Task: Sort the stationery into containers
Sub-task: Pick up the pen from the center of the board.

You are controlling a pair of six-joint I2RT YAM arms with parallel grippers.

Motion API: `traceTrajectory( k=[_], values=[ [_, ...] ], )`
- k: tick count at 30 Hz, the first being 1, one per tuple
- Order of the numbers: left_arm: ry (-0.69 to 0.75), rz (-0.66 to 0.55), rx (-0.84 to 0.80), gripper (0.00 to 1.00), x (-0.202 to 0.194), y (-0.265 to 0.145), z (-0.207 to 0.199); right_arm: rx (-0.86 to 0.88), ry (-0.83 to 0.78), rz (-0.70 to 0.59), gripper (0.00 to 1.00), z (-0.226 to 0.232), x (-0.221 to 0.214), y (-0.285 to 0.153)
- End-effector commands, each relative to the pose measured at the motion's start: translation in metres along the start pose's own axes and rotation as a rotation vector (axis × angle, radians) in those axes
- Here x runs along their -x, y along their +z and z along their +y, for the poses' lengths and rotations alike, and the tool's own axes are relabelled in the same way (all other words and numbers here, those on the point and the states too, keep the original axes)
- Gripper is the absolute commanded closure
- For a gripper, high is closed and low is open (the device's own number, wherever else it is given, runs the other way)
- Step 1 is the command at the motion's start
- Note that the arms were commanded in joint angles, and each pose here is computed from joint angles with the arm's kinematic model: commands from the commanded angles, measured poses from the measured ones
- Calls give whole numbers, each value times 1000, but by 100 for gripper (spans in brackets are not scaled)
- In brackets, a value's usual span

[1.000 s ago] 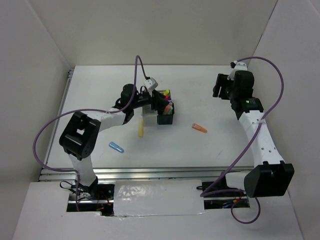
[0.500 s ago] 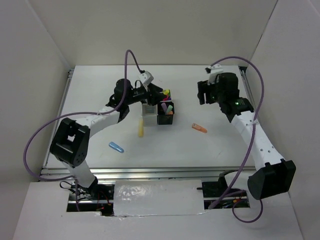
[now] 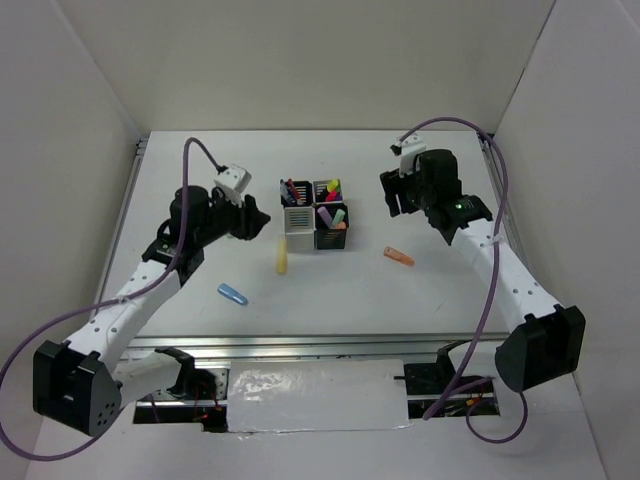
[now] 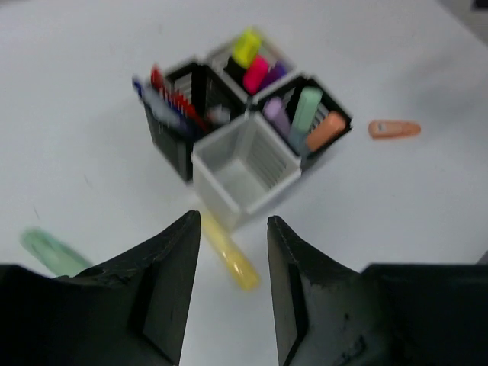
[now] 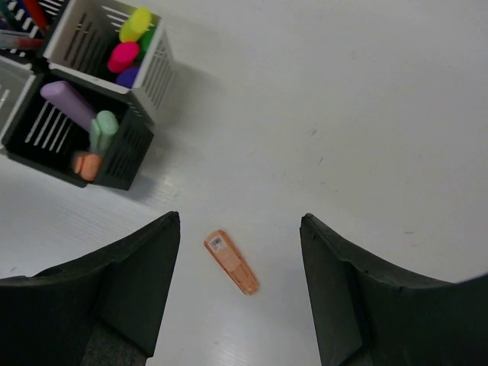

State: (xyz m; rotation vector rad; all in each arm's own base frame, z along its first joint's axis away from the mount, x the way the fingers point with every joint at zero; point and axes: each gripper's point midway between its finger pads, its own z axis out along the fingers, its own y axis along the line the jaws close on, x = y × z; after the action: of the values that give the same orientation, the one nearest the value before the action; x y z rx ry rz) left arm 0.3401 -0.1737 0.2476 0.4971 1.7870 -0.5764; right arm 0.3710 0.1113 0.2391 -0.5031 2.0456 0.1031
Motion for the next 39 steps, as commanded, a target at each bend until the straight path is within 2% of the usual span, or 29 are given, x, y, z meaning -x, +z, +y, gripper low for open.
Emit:
traceTrajectory(
  k=[1,6,9,14,18,22,24,31,36,39],
  values=[
    [-172,220,150,48,-77,-10,4,-65,83,-18,29,-25,10,3],
    [-269,335,294,44,-133,-5,-2,-97,123,13,29,-38,3,-2],
    [-254,362,357,42,-150,2,-10,-114,138,29,29,-44,-4,-7],
    [-318,413,433,36,-176,16,-12,-139,151,49,29,-50,-18,-22],
    [-381,412,454,28,-185,26,-7,-159,167,61,29,-56,-29,-33],
    [-443,440,499,27,-201,34,0,-175,179,61,29,-59,-37,-41],
    [-466,395,472,27,-193,47,-3,-185,188,67,29,-62,-41,-43],
    [-475,399,422,27,-192,62,-14,-197,196,73,29,-65,-46,-46],
    [-444,423,475,28,-202,63,-7,-199,213,76,29,-67,-48,-46],
    [-413,448,561,32,-211,57,7,-199,210,76,29,-68,-47,-47]
  ],
)
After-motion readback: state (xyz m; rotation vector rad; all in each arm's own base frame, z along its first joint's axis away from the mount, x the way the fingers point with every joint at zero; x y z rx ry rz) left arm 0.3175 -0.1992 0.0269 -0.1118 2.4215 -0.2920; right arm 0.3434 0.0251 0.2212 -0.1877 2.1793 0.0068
